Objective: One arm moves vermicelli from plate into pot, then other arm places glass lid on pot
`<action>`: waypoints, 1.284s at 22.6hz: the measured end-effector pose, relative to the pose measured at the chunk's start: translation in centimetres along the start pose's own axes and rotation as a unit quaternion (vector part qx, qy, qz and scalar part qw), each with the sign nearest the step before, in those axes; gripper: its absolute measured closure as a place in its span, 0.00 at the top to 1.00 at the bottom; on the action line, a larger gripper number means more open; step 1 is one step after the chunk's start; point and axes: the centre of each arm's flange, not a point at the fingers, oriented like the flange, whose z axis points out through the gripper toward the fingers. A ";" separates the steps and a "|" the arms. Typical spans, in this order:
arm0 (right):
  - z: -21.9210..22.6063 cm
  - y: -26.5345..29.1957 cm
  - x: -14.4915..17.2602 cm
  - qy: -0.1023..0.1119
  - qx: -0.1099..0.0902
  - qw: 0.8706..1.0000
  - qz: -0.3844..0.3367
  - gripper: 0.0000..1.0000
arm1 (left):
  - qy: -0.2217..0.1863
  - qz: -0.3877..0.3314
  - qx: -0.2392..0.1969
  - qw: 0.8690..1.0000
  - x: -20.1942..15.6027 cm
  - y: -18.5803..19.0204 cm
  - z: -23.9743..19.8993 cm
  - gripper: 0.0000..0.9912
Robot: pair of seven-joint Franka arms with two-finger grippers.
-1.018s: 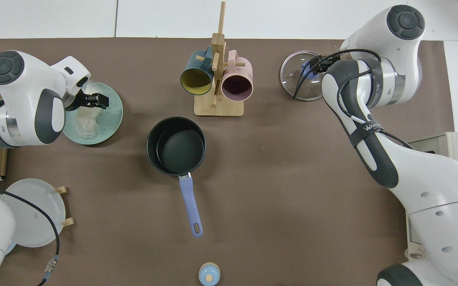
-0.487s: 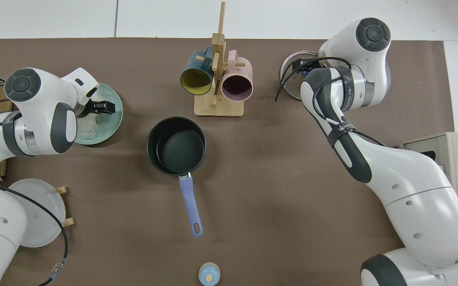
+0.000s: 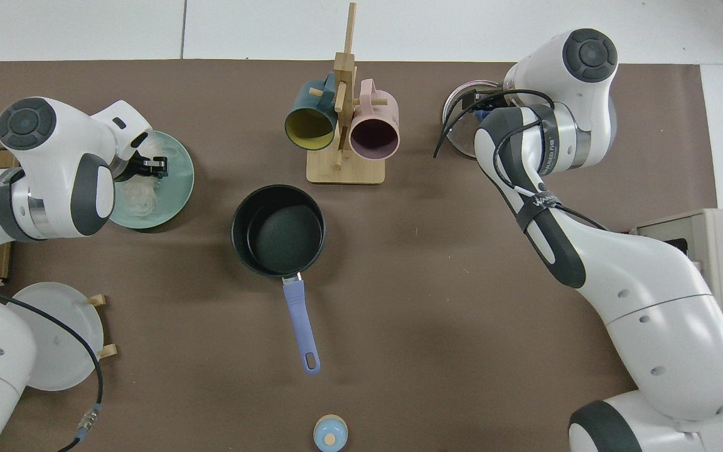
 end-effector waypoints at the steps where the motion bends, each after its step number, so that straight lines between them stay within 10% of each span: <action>1: 0.2 -0.1 -0.1 -0.001 0.000 1.000 0.001 0.99 | -0.002 0.002 0.000 1.000 0.2 0.1 -0.6 0.44; 13: 1.0 -1.4 -0.5 -0.005 0.001 1.000 -0.006 0.97 | -0.014 0.023 -0.016 1.000 -0.7 4.4 -11.6 0.42; 15: 1.0 -1.4 -0.5 -0.004 0.001 1.000 -0.006 0.85 | -0.025 0.012 -0.022 0.999 -1.4 7.0 -12.8 0.42; 18: 1.0 -1.3 -0.4 -0.002 -0.003 1.000 -0.007 0.61 | -0.035 -0.001 -0.030 0.999 -2.2 10.7 -13.2 0.42; 29: -0.1 -1.4 -0.1 0.014 -0.016 1.000 -0.020 0.60 | -0.066 -0.035 -0.048 0.996 -5.9 20.4 -11.4 0.41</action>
